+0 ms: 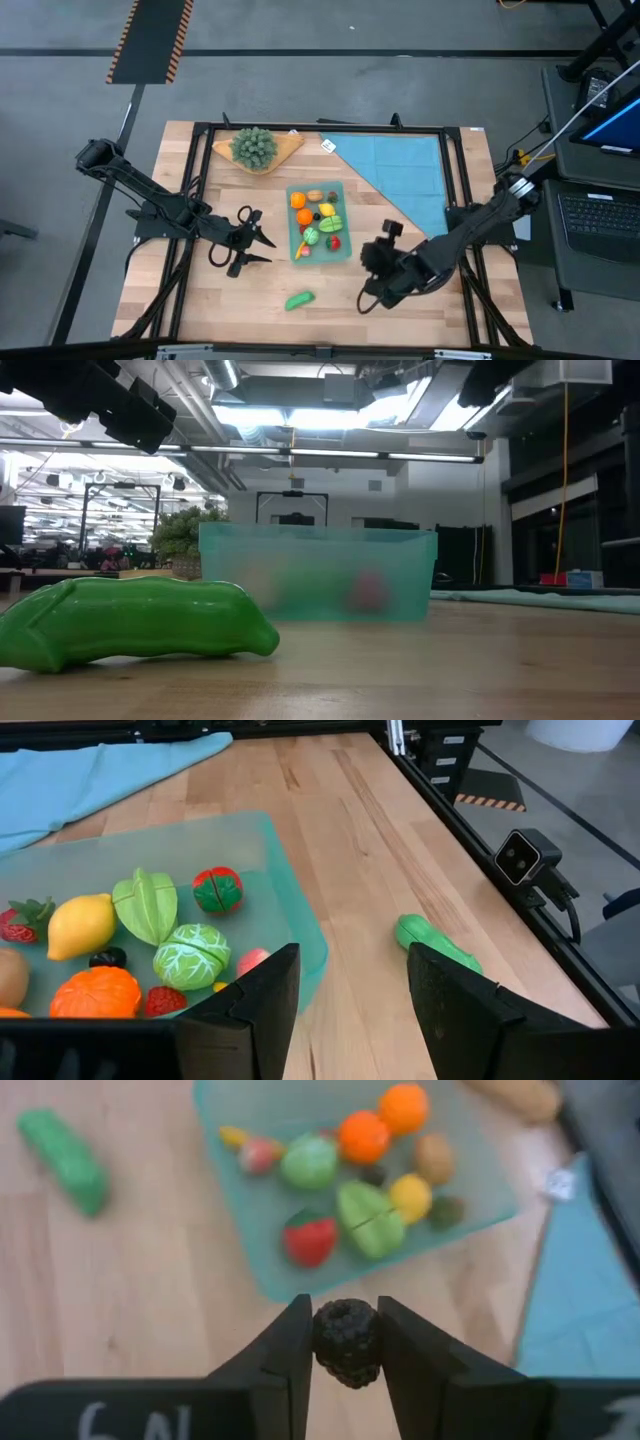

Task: Pick and placing Produce into tupperware
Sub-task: Put the berry into the bin

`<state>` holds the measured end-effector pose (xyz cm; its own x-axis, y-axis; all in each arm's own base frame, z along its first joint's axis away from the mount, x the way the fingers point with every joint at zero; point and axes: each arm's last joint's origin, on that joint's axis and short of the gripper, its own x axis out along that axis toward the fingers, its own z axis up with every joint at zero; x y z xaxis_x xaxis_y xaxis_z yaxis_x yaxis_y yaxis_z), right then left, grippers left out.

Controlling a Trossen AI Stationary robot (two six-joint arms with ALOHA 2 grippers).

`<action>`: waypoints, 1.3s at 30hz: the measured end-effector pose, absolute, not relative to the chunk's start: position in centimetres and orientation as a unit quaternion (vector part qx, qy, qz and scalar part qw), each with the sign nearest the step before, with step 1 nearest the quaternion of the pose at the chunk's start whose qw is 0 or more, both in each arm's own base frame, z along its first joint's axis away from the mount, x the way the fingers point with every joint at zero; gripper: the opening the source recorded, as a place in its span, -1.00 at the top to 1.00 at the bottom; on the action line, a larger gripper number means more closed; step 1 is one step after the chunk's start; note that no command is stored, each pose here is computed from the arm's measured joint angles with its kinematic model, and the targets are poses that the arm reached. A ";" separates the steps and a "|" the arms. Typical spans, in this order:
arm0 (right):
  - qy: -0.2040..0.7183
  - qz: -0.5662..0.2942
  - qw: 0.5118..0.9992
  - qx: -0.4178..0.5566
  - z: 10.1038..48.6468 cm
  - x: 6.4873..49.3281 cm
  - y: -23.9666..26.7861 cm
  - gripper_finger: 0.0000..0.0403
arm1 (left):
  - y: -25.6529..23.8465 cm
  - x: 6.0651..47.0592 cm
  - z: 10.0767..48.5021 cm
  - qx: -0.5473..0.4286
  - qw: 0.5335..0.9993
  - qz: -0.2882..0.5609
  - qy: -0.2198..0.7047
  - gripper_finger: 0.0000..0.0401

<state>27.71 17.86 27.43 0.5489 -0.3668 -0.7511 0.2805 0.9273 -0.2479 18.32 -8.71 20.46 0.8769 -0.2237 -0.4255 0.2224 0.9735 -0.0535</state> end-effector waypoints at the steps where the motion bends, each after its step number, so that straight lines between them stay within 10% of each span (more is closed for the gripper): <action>1: 0.428 -0.189 0.882 -0.050 27.7 27.4 17.6 0.51 | -8.7 18.3 20.5 -0.002 0.969 -0.115 0.220 0.11; 20: 0.148 -0.066 0.984 0.071 18.7 23.8 12.5 0.51 | -8.7 18.3 20.5 -0.003 0.969 -0.115 0.219 0.11; 39: 0.060 0.033 0.996 0.062 18.7 24.2 9.7 0.51 | -7.7 17.6 18.1 -0.005 0.985 -0.114 0.133 0.11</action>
